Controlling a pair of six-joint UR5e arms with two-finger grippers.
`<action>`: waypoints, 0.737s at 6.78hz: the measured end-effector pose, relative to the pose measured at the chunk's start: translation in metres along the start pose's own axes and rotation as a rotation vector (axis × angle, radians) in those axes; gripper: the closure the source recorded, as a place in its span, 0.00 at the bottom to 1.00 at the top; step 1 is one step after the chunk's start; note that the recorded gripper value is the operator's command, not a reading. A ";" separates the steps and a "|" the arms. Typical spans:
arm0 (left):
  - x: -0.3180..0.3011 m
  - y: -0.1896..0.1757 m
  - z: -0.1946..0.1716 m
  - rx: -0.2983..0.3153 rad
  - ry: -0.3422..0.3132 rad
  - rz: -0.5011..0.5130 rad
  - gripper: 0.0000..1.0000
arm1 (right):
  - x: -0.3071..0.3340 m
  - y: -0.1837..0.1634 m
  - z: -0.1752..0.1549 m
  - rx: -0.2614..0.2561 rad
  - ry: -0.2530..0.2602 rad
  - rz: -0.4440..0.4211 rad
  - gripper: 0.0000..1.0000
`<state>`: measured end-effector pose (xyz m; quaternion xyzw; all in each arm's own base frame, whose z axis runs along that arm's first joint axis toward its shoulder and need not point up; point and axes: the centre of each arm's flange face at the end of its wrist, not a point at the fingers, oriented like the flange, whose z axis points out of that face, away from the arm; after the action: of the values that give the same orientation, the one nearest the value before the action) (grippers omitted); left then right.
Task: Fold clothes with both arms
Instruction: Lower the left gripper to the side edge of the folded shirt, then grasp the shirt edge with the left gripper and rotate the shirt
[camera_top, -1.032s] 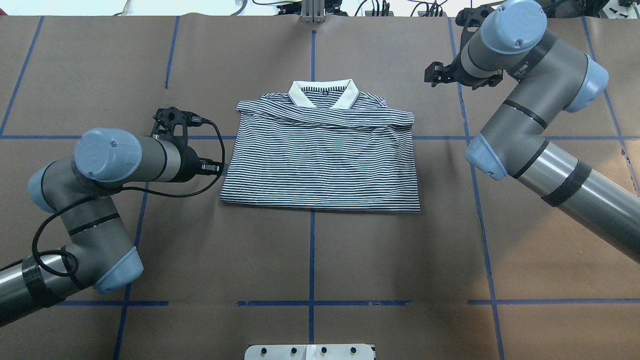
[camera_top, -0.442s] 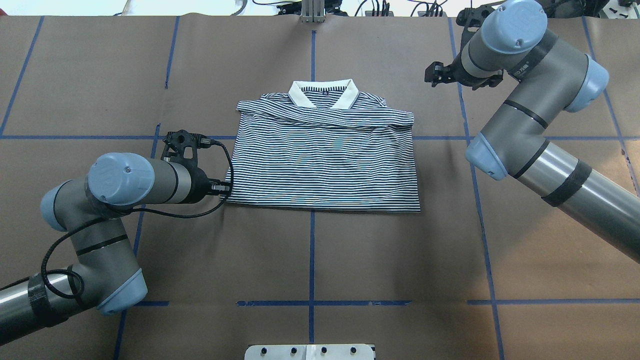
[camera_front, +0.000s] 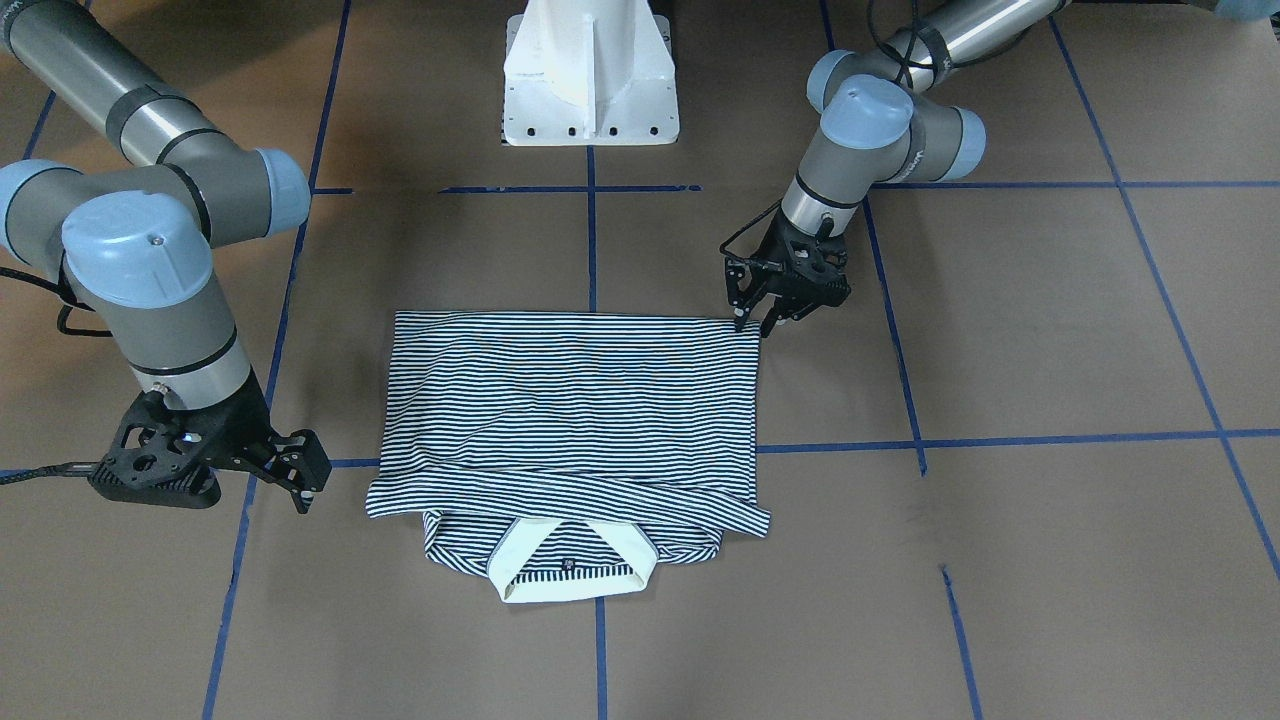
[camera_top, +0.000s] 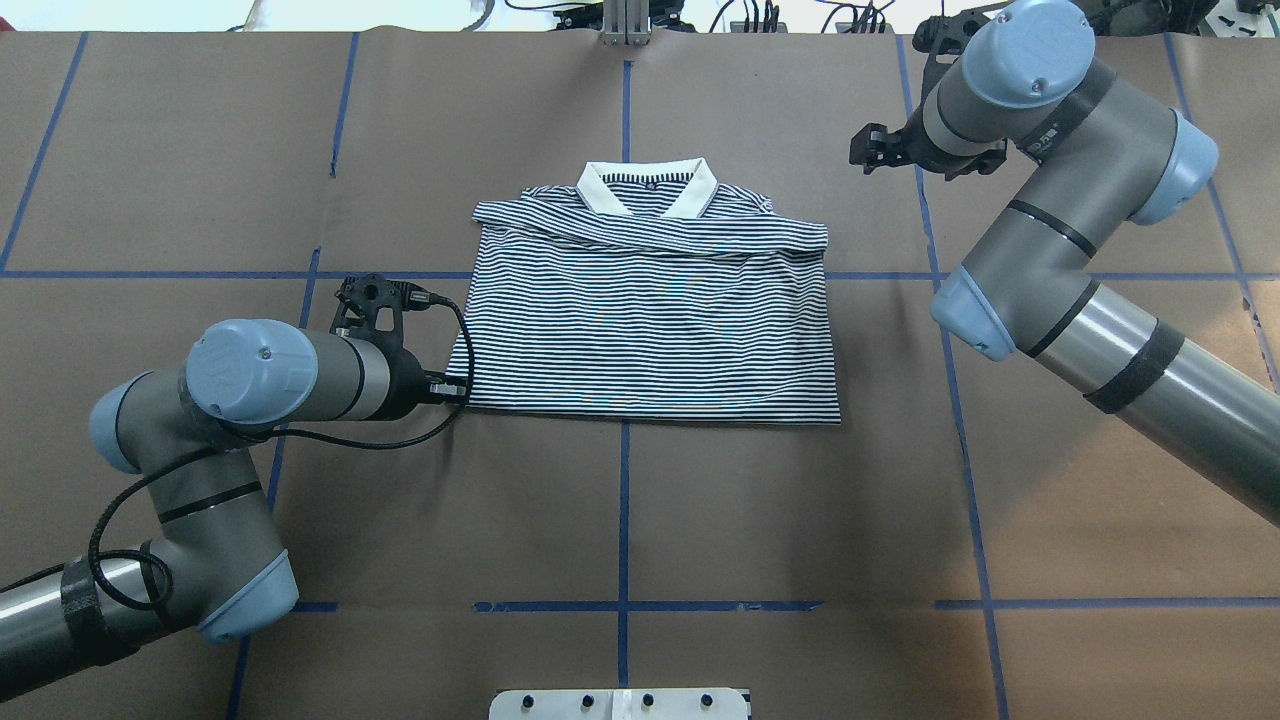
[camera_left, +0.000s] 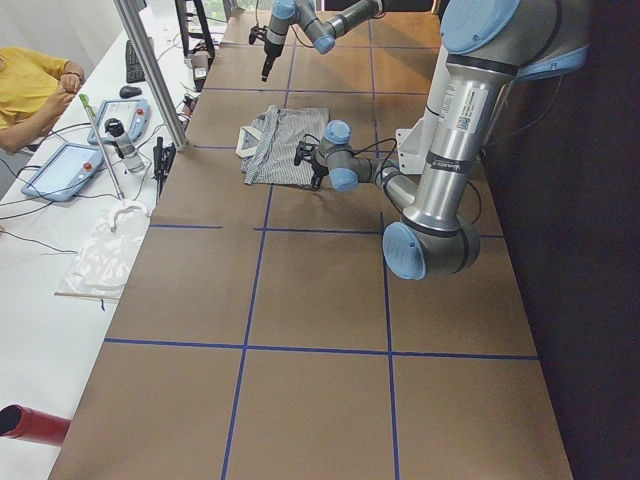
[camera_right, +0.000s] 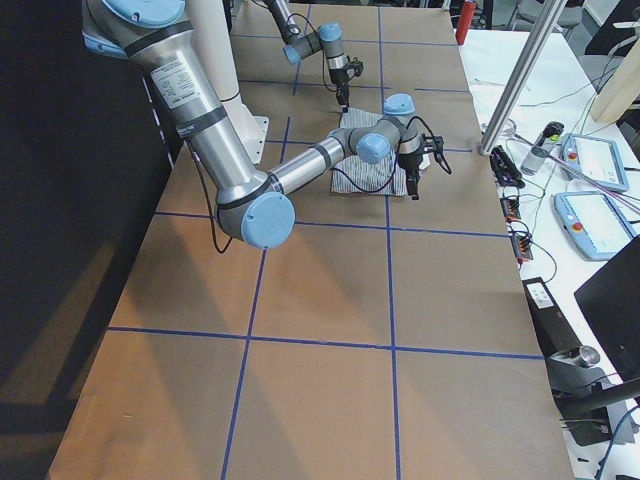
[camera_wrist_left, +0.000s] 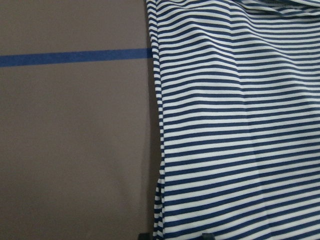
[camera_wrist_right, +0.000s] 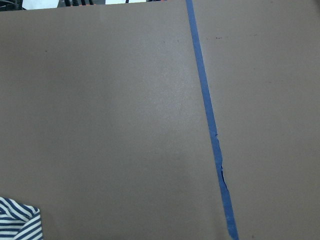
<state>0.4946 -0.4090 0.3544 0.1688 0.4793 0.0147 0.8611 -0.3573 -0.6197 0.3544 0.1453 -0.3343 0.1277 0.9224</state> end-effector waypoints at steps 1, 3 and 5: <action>0.000 0.002 0.001 -0.003 -0.001 0.005 1.00 | 0.000 0.000 0.000 0.000 0.000 0.000 0.00; 0.001 0.004 0.001 -0.004 -0.001 0.018 1.00 | 0.001 0.000 0.001 -0.001 0.001 0.000 0.00; -0.020 -0.030 -0.013 0.047 -0.028 0.151 1.00 | 0.001 0.001 0.001 -0.001 0.002 0.001 0.00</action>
<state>0.4685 -0.4377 0.3553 0.2248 0.4534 0.0659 0.8600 -0.3571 -0.6193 0.3560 0.1445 -0.3336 0.1280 0.9227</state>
